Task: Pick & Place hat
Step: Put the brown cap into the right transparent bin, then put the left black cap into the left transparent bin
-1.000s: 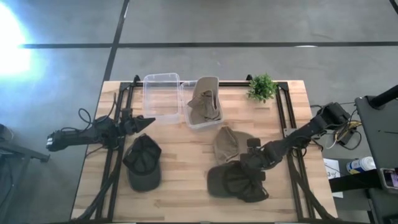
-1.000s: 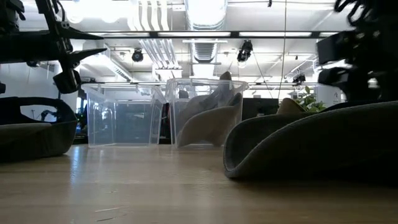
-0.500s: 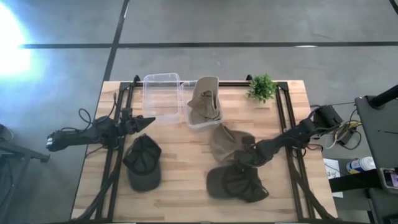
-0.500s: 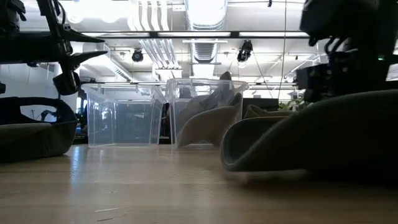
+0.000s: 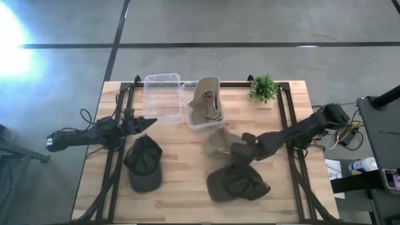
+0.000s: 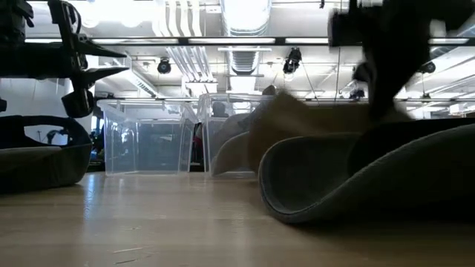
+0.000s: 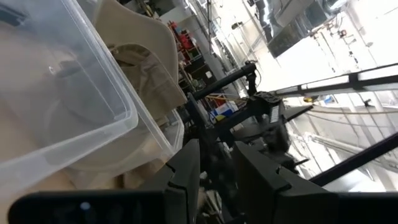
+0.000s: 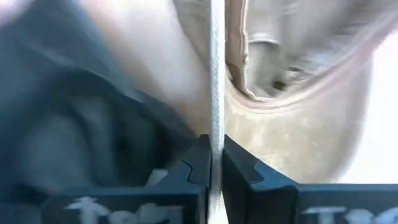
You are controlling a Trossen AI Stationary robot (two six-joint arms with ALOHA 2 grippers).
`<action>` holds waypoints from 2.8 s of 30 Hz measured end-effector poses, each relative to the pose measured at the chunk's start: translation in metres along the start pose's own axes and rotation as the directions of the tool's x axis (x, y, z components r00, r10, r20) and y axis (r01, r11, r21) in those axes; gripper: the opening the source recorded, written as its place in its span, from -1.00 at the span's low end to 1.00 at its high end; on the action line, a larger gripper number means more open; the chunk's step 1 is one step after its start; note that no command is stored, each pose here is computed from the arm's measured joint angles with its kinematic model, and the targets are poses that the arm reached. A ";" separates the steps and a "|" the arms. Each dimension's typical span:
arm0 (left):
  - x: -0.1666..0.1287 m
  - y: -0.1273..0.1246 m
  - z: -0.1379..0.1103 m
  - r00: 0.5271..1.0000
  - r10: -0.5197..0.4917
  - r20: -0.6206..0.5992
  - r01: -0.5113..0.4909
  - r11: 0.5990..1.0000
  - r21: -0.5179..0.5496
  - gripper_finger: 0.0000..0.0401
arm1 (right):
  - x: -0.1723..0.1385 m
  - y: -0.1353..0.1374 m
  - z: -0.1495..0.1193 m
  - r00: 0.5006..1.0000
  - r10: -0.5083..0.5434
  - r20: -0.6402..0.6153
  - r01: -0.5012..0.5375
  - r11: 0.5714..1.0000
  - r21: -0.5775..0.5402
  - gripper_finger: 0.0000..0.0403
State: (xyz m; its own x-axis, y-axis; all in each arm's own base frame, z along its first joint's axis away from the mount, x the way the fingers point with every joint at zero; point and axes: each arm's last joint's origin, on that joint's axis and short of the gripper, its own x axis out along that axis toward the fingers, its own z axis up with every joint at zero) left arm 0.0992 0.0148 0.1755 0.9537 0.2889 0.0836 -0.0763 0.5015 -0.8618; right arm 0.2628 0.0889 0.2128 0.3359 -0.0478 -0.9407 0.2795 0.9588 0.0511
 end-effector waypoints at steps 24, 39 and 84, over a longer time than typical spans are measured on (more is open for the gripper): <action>0.000 0.000 0.000 1.000 0.008 0.005 -0.008 0.999 0.038 -0.54 | -0.055 -0.138 0.152 0.735 0.073 0.675 -0.577 0.590 0.564 -0.94; 0.000 0.000 0.000 1.000 0.003 -0.007 -0.003 1.000 -0.001 -0.54 | 0.040 -0.149 0.158 0.932 0.142 0.333 -0.354 0.547 0.758 -0.75; 0.036 -0.114 -0.023 0.395 0.542 -0.742 0.178 0.747 0.640 -0.54 | -0.062 -0.094 0.105 0.952 0.193 0.239 -0.266 0.906 0.328 -0.20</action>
State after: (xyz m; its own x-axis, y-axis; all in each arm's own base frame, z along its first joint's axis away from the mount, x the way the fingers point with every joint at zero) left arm 0.1494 -0.0511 0.2654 0.5513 -0.2191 -0.8050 -0.0738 0.9483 -0.3086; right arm 0.3102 -0.0273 0.3016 0.5882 0.0726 -0.8055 0.4595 0.7896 0.4066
